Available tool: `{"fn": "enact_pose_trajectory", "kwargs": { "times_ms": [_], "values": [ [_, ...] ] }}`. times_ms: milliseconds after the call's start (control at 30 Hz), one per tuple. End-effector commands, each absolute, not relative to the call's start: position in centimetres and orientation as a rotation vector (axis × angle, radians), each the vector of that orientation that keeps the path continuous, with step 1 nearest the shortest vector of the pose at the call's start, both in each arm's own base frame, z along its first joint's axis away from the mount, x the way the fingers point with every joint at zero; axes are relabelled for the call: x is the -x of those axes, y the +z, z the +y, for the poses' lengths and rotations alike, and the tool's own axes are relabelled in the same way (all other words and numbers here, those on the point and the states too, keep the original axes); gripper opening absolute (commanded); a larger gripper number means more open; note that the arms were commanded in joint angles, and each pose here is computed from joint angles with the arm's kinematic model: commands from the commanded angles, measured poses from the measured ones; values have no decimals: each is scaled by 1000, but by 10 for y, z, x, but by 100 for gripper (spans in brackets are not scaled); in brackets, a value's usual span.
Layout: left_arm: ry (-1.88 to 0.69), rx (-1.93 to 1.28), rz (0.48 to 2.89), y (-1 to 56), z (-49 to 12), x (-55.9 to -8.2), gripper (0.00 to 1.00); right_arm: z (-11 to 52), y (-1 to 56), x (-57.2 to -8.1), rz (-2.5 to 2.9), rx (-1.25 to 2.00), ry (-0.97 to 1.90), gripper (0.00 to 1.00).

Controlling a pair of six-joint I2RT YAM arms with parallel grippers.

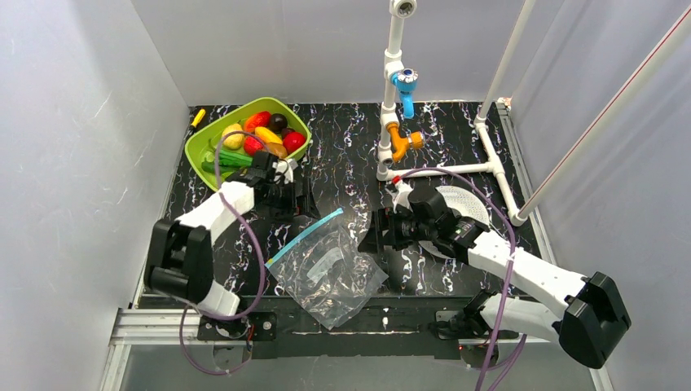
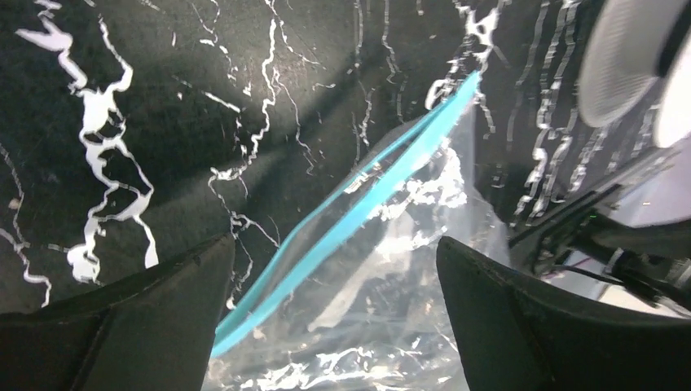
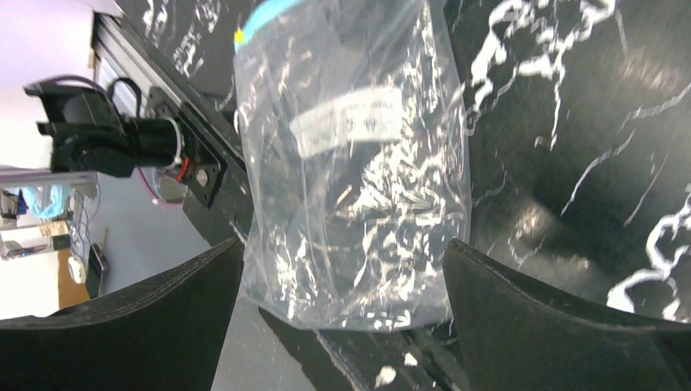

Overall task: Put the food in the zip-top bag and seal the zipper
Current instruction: Pick up the zipper food storage bag at the center of the board.

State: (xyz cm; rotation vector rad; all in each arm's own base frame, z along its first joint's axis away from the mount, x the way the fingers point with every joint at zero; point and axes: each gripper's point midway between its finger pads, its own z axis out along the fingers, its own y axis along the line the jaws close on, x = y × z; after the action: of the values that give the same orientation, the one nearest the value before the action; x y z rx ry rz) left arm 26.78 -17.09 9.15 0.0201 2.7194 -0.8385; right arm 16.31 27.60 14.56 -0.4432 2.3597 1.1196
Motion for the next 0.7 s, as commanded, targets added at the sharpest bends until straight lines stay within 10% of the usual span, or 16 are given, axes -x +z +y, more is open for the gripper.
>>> {"fn": "enact_pose_trajectory", "kwargs": {
  "times_ms": [0,200,667],
  "values": [
    [-758,-201,2752,90,-184,-278,92,254,120,-129,2559,409,1026,98],
    [-872,-354,2792,88,-222,-288,72,251,104,-105,2656,267,1134,98],
    [-803,-468,2918,42,-234,-271,69,261,104,-122,2696,179,1075,98]
  ]
}}
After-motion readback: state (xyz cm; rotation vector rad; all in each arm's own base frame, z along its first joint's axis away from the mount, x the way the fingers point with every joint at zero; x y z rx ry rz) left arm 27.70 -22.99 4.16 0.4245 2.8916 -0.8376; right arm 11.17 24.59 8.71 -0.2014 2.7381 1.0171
